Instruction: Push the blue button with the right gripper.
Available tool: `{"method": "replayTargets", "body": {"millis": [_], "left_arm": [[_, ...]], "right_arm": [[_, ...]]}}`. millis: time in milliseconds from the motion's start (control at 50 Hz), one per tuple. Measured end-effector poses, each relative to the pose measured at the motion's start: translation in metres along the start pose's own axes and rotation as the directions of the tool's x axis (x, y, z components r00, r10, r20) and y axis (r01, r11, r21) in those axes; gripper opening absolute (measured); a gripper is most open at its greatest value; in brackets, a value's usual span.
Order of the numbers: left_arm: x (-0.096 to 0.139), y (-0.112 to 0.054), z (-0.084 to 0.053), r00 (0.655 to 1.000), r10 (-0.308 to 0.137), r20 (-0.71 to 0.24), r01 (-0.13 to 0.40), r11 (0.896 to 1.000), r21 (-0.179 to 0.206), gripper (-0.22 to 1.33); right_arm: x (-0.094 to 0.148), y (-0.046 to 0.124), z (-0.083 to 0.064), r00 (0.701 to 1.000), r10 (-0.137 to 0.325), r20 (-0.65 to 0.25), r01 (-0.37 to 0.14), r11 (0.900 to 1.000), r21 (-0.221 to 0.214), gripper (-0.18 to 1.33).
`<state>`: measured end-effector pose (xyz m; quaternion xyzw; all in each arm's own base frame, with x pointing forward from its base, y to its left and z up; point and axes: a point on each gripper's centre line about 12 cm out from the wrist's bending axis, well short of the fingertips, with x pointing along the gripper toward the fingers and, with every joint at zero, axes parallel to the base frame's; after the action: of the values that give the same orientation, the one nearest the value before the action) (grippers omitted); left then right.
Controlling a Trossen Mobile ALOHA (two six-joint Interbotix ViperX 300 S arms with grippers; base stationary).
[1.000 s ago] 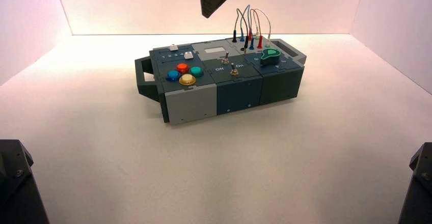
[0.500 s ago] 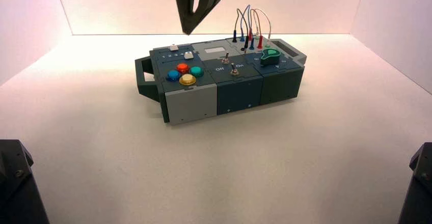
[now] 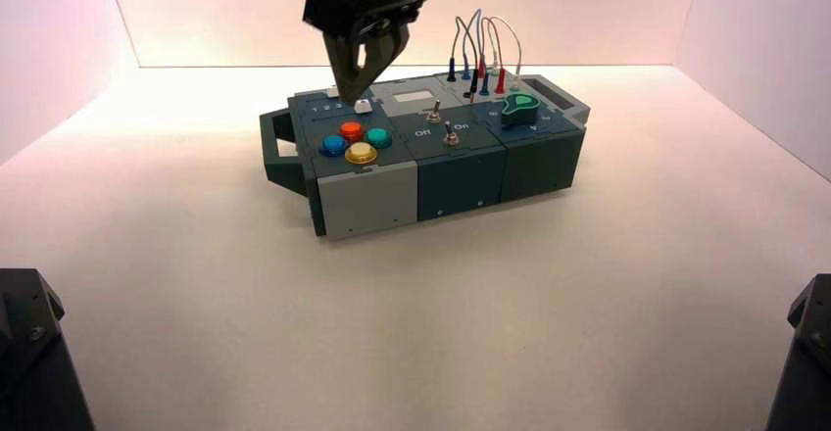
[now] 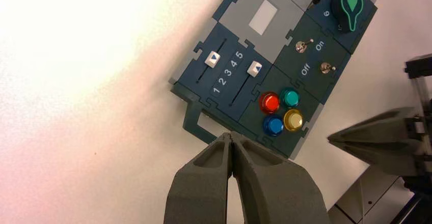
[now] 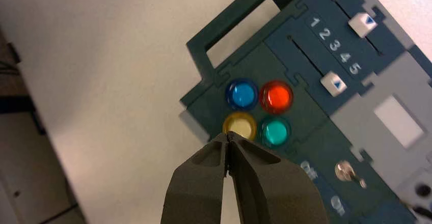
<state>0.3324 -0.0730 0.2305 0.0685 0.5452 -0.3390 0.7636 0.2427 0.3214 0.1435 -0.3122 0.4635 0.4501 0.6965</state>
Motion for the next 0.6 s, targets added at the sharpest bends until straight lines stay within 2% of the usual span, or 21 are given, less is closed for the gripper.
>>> {"method": "replayTargets", "body": {"millis": [340,600], "left_arm": [[0.0,0.0,0.0,1.0,0.001,0.001,-0.001,1.0,0.001,-0.16],[0.0,0.0,0.0,1.0,0.001,0.0,-0.001,1.0,-0.001,-0.16]], "right_arm": [[0.031,-0.003,-0.003,1.0,-0.013,-0.017,0.013,0.9999,-0.011,-0.14],[0.042,-0.006,0.0,1.0,-0.023,0.002,0.023,0.9997,-0.01,-0.14]]}}
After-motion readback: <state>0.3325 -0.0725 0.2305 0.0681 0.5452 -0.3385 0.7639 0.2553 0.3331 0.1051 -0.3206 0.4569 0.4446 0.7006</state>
